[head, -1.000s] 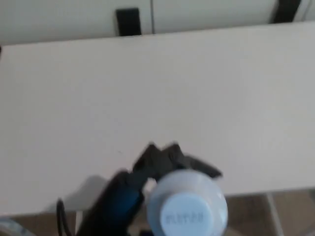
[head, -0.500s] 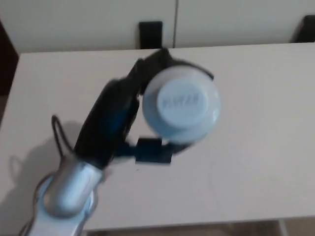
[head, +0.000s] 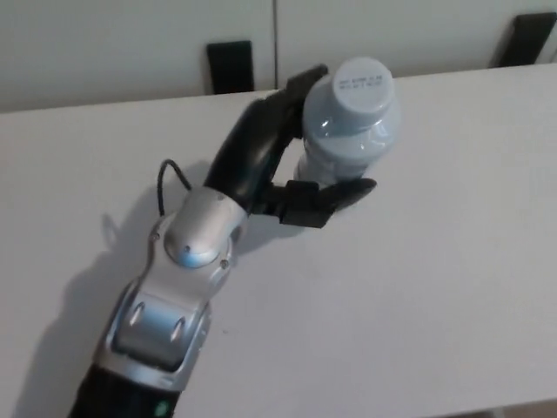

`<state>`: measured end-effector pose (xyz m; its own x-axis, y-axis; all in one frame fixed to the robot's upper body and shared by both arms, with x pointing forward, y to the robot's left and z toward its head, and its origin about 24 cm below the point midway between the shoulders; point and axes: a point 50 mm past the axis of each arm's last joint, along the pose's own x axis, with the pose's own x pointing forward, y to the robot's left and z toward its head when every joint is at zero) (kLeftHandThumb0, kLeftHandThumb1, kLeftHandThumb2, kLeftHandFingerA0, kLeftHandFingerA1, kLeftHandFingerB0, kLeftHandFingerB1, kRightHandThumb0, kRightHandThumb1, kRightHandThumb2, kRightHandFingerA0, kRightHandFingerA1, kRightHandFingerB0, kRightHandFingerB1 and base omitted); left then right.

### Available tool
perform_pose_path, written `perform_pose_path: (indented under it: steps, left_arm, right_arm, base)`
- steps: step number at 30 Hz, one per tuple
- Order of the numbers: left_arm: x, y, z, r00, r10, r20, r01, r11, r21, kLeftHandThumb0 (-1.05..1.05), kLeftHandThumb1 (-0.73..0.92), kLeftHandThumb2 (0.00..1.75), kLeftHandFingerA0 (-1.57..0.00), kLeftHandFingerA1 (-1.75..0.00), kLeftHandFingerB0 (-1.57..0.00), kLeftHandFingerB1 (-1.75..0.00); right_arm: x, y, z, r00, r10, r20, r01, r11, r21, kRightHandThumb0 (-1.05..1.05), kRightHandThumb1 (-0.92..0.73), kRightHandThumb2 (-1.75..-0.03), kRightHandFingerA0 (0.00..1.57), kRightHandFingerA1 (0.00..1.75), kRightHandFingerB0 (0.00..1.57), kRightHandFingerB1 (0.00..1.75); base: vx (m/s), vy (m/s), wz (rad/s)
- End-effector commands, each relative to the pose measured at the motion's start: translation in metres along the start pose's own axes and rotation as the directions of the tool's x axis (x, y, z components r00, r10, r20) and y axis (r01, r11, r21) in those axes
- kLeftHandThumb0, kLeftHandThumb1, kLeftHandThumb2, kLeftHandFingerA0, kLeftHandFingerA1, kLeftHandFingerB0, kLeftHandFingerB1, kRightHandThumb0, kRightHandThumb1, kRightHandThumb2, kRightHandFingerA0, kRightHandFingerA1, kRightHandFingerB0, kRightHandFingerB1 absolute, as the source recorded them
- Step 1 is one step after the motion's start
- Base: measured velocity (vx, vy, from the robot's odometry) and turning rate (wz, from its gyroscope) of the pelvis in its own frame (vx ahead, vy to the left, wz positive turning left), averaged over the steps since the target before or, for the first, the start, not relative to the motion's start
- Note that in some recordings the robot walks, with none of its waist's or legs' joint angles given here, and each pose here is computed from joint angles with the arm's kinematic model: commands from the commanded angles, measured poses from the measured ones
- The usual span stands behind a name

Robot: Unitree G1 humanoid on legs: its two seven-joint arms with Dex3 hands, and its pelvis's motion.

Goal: The robot picks up a bottle from a person using its left hand and walk towards the table in frontand put the bottle on the table.

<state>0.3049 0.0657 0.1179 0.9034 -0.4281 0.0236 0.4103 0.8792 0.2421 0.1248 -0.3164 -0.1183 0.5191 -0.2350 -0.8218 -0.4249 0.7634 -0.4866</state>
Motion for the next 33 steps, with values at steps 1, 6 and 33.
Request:
perform_pose_path:
  steps: [1,6,33]
  left_arm:
    - [0.004,-0.004,-0.013,0.998,0.017,-0.067,-0.018,1.0,-0.015,-0.1,0.81,0.74,-1.03,-1.39,-0.79,-1.13]
    - [-0.004,-0.013,-0.039,0.995,0.005,-0.098,-0.003,1.0,0.019,-0.12,0.8,0.76,-1.01,-1.37,-0.78,-1.13]
    - [-0.019,0.009,-0.04,0.964,-0.239,-0.112,0.258,0.943,0.209,-0.95,0.54,0.59,0.0,0.0,0.0,0.0]
  right_arm:
    - [-0.001,-0.001,-0.004,1.0,0.004,-0.02,-0.004,1.0,-0.027,-0.34,-0.76,-0.62,0.58,0.41,0.46,0.37]
    - [-0.001,-0.003,-0.002,1.0,0.0,-0.009,0.0,0.999,-0.042,-0.34,-0.76,-0.63,0.59,0.41,0.48,0.37]
    - [0.006,-0.018,0.023,0.999,-0.018,0.045,0.02,0.999,-0.044,-0.35,-0.76,-0.63,0.57,0.42,0.45,0.37]
  base:
    - [0.0,0.011,0.24]
    - [0.01,-0.132,0.14]
    - [-0.02,-0.21,0.02]
